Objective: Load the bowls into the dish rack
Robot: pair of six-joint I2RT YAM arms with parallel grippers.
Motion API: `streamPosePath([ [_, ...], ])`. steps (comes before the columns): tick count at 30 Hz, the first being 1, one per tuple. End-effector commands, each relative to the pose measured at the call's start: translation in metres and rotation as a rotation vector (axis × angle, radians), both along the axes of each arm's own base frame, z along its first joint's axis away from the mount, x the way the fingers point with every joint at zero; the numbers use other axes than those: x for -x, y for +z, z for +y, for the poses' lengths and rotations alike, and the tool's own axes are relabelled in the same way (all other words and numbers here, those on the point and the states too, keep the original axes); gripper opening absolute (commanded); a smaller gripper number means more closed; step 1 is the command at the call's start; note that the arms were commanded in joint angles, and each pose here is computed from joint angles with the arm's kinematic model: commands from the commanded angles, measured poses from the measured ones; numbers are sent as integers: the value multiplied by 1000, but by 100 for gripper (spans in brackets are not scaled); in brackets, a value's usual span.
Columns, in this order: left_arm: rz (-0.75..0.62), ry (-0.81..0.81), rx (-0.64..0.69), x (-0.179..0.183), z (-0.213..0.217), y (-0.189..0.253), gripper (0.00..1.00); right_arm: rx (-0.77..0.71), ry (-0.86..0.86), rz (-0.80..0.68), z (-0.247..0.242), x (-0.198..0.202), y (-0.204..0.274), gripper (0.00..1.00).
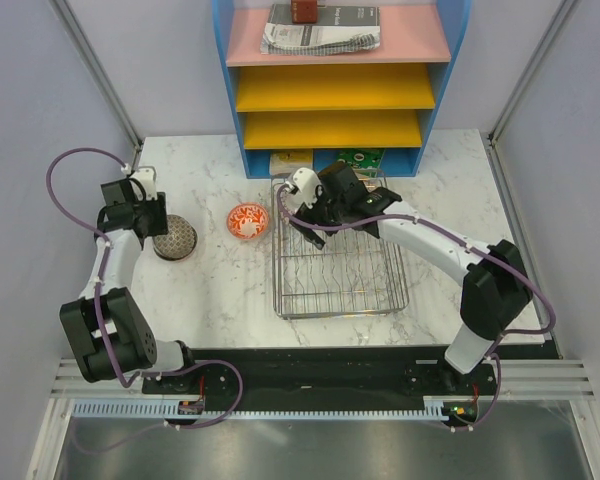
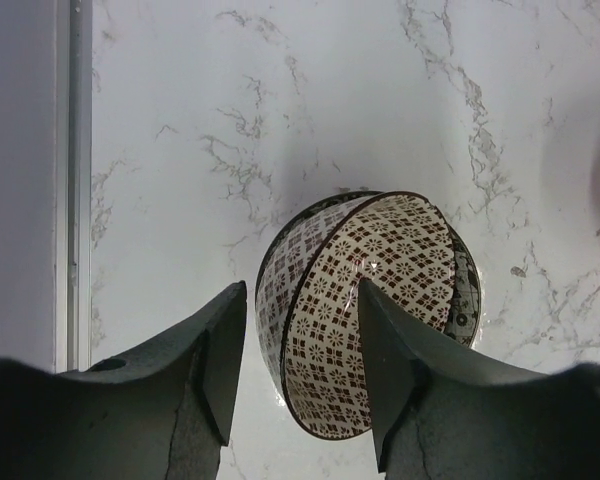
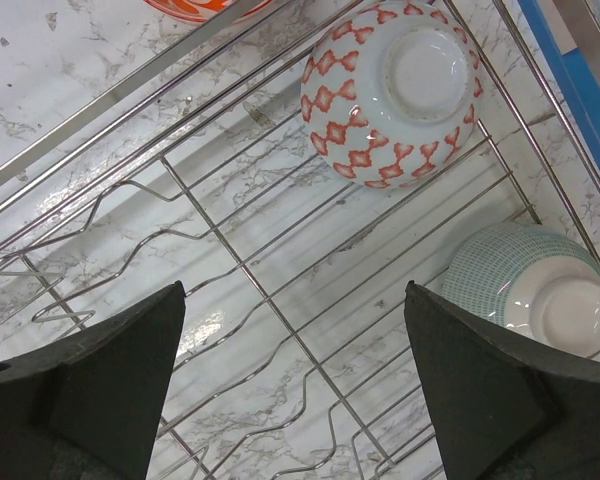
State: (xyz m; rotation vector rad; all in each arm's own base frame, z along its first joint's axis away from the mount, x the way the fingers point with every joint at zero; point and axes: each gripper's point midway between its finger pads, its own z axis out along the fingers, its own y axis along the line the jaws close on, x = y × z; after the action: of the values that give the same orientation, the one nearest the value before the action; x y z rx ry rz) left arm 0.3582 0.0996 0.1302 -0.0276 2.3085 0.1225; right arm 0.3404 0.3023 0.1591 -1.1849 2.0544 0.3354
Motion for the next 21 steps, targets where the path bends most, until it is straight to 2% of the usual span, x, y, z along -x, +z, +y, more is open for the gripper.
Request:
streamPosePath([
  [1,-65,35,-102,-14,13,20,55,-64,-13,-33,-1,4,26,98],
  [12,-21,53,-189,-10,18,8,45,-117,-24,-61,-9,15,52,98],
  [21,42,32,-212,-7,14,-13,45,-144,-22,-70,-12,23,64,98],
])
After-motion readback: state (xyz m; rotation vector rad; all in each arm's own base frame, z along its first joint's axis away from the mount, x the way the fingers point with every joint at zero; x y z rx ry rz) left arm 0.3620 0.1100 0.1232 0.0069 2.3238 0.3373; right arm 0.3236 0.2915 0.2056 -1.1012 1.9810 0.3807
